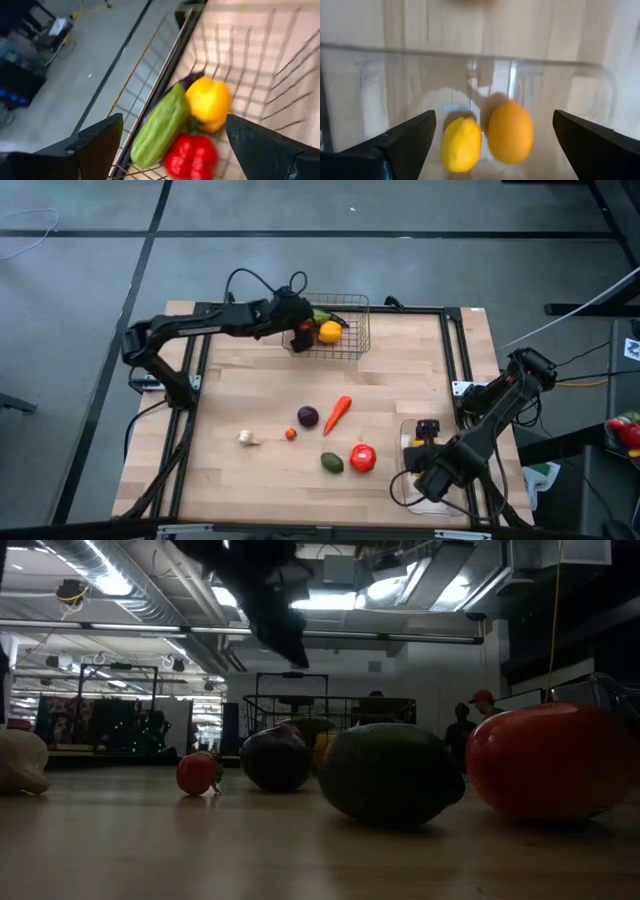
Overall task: Sort produce into baskets
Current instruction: Put the orange carrot into the wire basket
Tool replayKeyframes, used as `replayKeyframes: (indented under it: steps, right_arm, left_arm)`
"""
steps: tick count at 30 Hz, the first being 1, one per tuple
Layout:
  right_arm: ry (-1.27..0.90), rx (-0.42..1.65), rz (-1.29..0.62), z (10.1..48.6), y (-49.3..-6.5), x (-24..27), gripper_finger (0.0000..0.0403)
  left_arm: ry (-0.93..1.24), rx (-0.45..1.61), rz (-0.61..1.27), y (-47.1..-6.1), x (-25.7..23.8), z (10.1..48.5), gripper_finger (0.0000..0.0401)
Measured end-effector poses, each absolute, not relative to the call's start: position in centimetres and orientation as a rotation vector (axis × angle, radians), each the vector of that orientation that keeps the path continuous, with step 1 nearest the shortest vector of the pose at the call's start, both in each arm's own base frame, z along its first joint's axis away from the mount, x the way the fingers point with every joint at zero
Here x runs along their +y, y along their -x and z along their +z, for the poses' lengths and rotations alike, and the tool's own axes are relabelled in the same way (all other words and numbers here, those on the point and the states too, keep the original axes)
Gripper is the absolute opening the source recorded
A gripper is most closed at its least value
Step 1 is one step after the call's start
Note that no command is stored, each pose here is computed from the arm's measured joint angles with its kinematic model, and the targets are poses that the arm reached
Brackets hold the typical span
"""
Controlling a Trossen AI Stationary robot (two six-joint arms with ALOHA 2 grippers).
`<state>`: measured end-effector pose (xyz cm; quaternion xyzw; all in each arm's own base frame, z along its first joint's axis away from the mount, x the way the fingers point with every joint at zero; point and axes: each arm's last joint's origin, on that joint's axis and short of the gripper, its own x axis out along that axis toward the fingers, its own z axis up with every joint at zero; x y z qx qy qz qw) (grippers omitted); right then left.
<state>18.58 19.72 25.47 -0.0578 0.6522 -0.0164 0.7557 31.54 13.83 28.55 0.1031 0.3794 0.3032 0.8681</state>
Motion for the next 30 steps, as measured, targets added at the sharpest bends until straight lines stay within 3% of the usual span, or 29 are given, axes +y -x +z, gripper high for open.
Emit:
replayKeyframes:
  steps: [11,24,30]
  right_arm:
    - [0.252,1.331,0.001,26.8,-22.8,16.2,0.0399]
    - [0.337,1.135,0.091,27.4,-28.1,11.4,0.0399]
    - [0.355,1.091,0.075,26.9,-30.1,9.6,0.0399]
  left_arm:
    - [-0.073,0.685,0.56,-28.4,7.4,33.2,0.035]
    - [0.081,0.916,0.479,-26.4,1.2,31.6,0.035]
    - [0.132,0.919,0.454,-26.2,-1.0,31.5,0.035]
